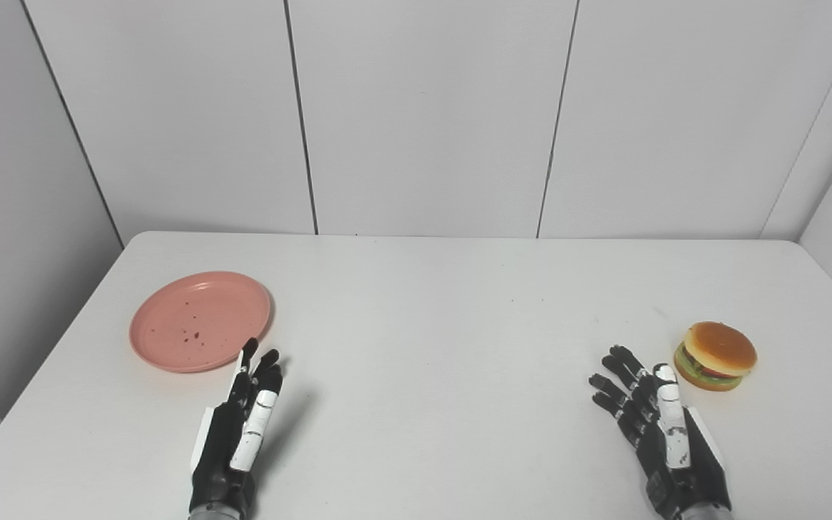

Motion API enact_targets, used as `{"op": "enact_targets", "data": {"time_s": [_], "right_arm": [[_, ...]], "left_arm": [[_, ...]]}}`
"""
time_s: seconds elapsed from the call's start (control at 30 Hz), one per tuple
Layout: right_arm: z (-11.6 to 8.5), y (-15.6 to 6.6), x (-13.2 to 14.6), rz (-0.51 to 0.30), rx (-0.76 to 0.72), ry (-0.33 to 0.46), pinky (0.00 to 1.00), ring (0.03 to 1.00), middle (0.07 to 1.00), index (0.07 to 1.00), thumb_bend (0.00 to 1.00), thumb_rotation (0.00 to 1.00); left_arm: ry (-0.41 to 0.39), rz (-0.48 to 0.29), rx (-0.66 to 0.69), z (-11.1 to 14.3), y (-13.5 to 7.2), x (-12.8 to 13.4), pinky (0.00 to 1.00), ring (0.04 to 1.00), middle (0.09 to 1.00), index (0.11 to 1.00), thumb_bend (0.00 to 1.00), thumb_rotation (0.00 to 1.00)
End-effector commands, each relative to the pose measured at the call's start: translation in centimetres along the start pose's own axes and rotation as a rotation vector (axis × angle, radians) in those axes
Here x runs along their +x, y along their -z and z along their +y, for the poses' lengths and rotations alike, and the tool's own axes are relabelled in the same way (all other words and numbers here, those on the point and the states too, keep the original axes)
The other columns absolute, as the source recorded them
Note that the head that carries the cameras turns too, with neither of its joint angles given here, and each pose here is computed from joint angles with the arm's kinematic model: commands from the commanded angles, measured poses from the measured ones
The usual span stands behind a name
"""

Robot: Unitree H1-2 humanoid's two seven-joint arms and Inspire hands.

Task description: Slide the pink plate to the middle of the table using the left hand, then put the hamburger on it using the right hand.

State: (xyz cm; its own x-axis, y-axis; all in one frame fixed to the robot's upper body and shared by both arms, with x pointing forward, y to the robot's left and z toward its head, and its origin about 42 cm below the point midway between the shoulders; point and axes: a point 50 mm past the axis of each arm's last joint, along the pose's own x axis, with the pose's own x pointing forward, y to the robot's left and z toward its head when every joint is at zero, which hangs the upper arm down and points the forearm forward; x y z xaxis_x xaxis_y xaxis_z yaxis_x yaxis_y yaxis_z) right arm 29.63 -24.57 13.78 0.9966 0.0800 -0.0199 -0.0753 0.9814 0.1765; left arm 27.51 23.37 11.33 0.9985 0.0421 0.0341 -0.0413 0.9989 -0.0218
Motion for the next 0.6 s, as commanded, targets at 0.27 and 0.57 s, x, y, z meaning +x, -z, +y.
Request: {"op": "enact_targets", "data": {"time_s": [0.27, 0.57], "right_arm": [[0.62, -0.64, 0.23, 0.001, 0.000, -0.037, 0.87, 0.845, 0.900, 0.883, 0.86, 1.00], [0.67, -0.57, 0.32, 0.002, 0.002, -0.036, 0.87, 0.849, 0.899, 0.883, 0.86, 1.00]], "left_arm": [[0.038, -0.015, 0.012, -0.57, -0.80, 0.82, 0.99, 0.937, 0.939, 1.000, 0.75, 0.81], [0.044, -0.013, 0.013, -0.57, -0.73, 0.84, 0.99, 0.937, 0.940, 1.000, 0.73, 0.80]]}}
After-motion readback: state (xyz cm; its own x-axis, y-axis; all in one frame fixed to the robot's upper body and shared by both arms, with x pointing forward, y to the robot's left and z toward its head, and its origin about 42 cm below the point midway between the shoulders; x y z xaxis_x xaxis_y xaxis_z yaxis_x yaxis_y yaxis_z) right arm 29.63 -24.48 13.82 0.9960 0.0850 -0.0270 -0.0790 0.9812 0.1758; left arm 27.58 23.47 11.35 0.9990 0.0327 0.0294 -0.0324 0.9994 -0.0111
